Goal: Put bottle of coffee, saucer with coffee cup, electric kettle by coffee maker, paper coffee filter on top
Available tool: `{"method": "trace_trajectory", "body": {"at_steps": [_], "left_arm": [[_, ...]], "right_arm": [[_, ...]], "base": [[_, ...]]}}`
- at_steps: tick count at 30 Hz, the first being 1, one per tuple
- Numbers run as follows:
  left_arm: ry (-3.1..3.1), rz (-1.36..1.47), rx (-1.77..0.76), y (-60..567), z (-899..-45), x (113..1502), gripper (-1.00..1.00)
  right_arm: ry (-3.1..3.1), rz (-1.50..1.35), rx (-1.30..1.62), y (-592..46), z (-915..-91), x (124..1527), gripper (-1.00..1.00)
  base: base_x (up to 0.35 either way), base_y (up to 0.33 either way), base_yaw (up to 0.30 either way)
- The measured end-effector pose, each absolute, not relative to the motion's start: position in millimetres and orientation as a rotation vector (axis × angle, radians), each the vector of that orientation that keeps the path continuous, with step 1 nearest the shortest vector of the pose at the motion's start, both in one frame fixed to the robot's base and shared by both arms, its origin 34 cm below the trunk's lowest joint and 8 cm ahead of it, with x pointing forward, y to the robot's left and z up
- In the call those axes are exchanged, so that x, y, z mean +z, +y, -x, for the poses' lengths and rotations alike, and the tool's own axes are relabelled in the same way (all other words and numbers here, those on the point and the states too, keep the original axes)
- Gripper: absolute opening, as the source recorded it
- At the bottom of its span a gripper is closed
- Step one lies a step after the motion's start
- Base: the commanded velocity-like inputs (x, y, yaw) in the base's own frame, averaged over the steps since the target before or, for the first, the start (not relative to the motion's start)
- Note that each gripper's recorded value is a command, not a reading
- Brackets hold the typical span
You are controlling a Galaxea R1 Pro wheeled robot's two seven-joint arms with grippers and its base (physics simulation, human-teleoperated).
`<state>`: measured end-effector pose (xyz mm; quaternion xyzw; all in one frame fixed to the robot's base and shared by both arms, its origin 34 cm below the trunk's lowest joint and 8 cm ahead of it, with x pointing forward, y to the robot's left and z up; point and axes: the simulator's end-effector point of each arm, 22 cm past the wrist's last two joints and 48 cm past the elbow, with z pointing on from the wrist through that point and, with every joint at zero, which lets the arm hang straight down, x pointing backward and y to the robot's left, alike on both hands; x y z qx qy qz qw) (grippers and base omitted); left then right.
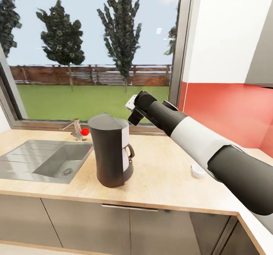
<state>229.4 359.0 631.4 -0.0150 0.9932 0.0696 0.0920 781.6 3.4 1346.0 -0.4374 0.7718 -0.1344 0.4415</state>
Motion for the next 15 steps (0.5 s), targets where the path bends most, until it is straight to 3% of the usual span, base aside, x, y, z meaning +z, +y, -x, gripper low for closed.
{"method": "trace_trajectory", "body": {"at_steps": [15], "left_arm": [[2.938,0.046,0.206,359.0,-233.7,632.7,1.0]], "right_arm": [[1.896,1.114,-0.393,2.7,-777.1,1347.4,-1.0]], "base": [[0.017,0.014,0.0]]}}
